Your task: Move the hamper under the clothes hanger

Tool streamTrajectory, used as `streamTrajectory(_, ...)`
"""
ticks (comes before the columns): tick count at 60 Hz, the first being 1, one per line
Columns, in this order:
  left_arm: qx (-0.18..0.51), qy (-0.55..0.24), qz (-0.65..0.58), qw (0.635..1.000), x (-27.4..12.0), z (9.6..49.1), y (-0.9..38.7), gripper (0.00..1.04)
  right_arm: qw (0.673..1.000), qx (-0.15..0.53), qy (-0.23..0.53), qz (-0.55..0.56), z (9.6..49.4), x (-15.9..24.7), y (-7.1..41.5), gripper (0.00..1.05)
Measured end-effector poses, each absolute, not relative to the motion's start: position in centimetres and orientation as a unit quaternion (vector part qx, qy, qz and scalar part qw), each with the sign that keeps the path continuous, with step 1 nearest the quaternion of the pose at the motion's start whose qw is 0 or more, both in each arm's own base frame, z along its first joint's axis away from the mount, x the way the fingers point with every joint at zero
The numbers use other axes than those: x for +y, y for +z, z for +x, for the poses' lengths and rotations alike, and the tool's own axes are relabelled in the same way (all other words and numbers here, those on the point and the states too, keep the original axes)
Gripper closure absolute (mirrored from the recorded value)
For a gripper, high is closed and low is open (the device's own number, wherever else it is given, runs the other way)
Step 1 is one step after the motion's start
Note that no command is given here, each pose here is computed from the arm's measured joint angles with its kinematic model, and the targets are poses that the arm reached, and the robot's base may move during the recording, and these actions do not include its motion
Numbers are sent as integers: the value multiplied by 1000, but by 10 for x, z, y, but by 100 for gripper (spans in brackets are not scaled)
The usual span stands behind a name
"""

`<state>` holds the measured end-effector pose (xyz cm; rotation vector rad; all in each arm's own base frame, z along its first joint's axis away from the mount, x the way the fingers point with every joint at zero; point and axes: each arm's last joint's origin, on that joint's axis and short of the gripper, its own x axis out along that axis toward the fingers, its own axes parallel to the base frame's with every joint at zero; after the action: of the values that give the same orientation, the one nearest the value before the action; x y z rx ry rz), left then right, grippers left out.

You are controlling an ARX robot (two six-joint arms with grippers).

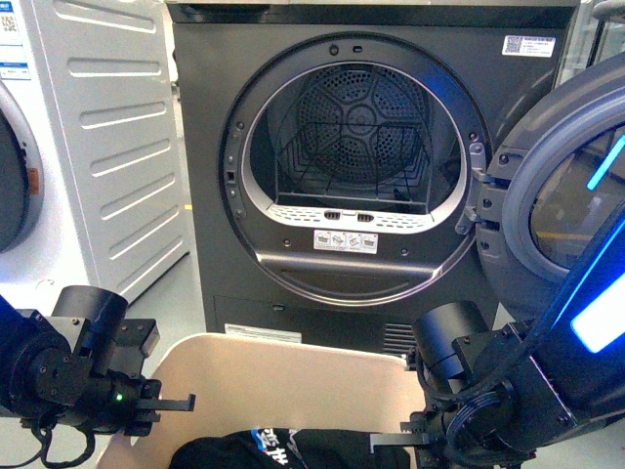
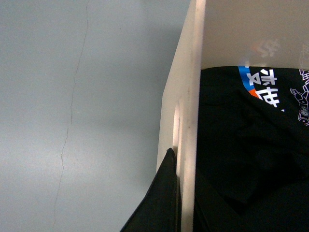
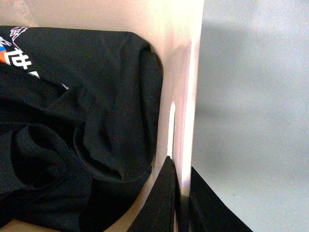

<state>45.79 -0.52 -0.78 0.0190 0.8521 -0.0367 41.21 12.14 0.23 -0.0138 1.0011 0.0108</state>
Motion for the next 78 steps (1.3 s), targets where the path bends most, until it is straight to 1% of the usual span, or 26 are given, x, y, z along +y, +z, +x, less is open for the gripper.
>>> streamTrajectory(38, 414, -18, 9, 910, -5, 458, -8, 101, 877, 480, 6, -8, 412, 122, 2, 102)
streamTrajectory(51, 415, 7, 6, 910, 11, 457, -8, 101, 875, 482, 32, -8, 408, 135, 2, 102)
streamTrajectory(78, 410, -28, 11, 911, -13, 458, -6, 101, 879, 477, -6, -6, 414, 114, 4, 102)
